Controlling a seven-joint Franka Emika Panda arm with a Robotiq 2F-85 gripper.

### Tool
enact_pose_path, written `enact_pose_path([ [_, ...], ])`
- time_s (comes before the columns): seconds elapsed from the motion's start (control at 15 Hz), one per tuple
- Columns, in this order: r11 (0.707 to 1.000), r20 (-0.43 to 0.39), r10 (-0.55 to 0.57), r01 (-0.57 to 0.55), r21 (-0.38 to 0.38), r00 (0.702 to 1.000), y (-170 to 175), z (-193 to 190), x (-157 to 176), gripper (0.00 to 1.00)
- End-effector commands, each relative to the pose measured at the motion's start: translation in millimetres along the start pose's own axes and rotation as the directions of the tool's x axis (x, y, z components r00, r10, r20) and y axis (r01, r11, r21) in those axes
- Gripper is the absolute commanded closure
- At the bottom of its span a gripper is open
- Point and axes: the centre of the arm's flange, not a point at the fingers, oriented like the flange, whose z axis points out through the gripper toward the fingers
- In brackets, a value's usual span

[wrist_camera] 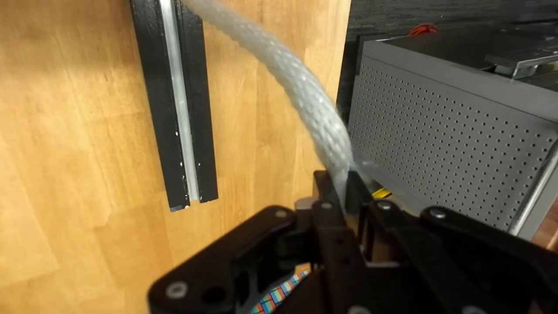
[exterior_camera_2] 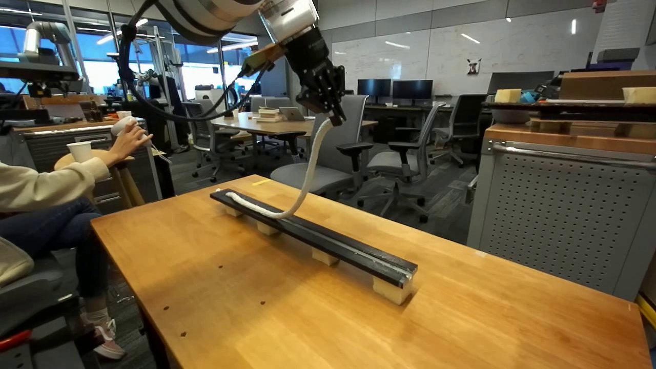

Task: Set the rope along the middle of the black object then push it into the ridge

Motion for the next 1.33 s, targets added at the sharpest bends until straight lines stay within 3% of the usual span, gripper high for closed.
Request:
enact_pose_path([
  [0.0, 0.998, -0.061, 0.019, -0.016, 0.055, 0.998, -14, 12, 8, 0.97],
  [0.47, 0.992, -0.130, 0.086, -0.073, 0.102, 0.988, -19, 22, 29, 0.97],
  [1.27, 0.995, -0.160, 0.088, -0.094, -0.026, 0.983, 22, 80, 28, 0.97],
])
